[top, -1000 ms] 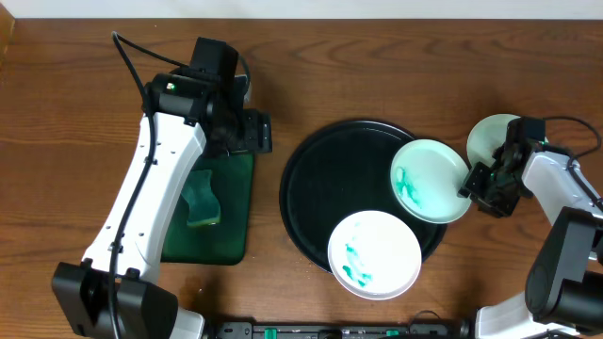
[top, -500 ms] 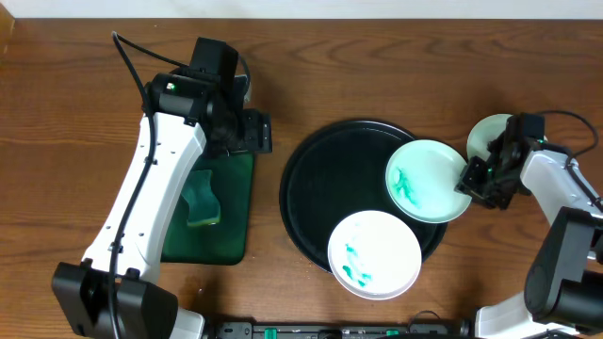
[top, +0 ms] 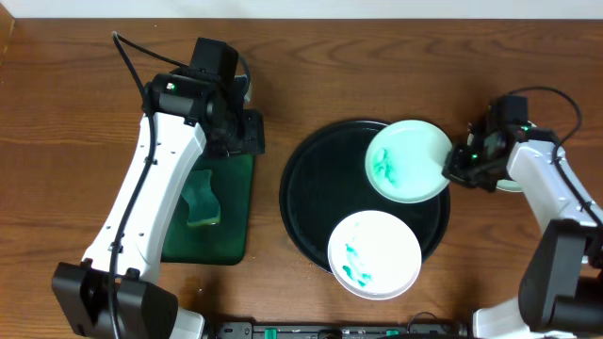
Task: Clean dirty plates on tray and stack at the side
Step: 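Reach the right gripper to the rim of the next stained plate, then grasp the sponge with the left gripper and dip it in the water tray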
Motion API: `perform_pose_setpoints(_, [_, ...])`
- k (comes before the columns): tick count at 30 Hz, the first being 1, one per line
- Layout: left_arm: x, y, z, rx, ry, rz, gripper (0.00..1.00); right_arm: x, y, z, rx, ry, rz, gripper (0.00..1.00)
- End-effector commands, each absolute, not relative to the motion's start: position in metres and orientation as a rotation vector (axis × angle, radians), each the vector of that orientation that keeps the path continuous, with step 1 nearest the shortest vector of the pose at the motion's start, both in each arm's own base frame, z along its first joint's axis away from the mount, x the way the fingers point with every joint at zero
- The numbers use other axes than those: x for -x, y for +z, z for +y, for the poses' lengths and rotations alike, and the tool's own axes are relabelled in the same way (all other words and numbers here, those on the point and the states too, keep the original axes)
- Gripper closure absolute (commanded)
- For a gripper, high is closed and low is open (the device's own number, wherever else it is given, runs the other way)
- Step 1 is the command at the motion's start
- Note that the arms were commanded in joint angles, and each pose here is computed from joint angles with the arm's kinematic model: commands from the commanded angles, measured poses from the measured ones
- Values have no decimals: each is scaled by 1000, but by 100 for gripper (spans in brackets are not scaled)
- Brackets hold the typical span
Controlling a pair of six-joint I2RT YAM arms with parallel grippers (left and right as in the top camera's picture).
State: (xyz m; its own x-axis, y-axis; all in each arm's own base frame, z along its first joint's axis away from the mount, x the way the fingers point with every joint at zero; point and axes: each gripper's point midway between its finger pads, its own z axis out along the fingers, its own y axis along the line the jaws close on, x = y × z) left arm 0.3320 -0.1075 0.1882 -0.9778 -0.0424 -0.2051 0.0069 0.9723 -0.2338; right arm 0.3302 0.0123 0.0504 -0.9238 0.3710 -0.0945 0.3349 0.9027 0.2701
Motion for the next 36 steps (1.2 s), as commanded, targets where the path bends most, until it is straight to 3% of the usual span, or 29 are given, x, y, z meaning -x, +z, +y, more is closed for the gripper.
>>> perform_pose_setpoints(1, [-330, 180, -106, 9, -323, 2936, 44, -339, 75, 41, -379, 418, 2879, 99])
perform_pose_setpoints(12, [-328, 169, -90, 53, -219, 2958, 46, -324, 47, 105, -269, 321, 2988, 99])
perform_pose_setpoints(15, [-324, 155, -71, 115, -143, 2988, 44, -324, 40, 109, -252, 318, 3000, 99])
perform_pose_setpoints(17, [-322, 145, -55, 188, -120, 3007, 34, -324, 35, 109, -254, 315, 3010, 99])
perform_pose_setpoints(19, [-319, 138, -40, 285, -112, 3018, 30, -325, 33, 109, -251, 313, 3014, 99])
perform_pose_setpoints(26, [-302, 114, 3, 501, -104, 3067, 30, -331, 32, 111, -237, 321, 2992, 99])
perform_pose_setpoints(36, [-277, 57, 10, 570, -85, 3109, 30, -331, 32, 112, -215, 327, 2991, 99])
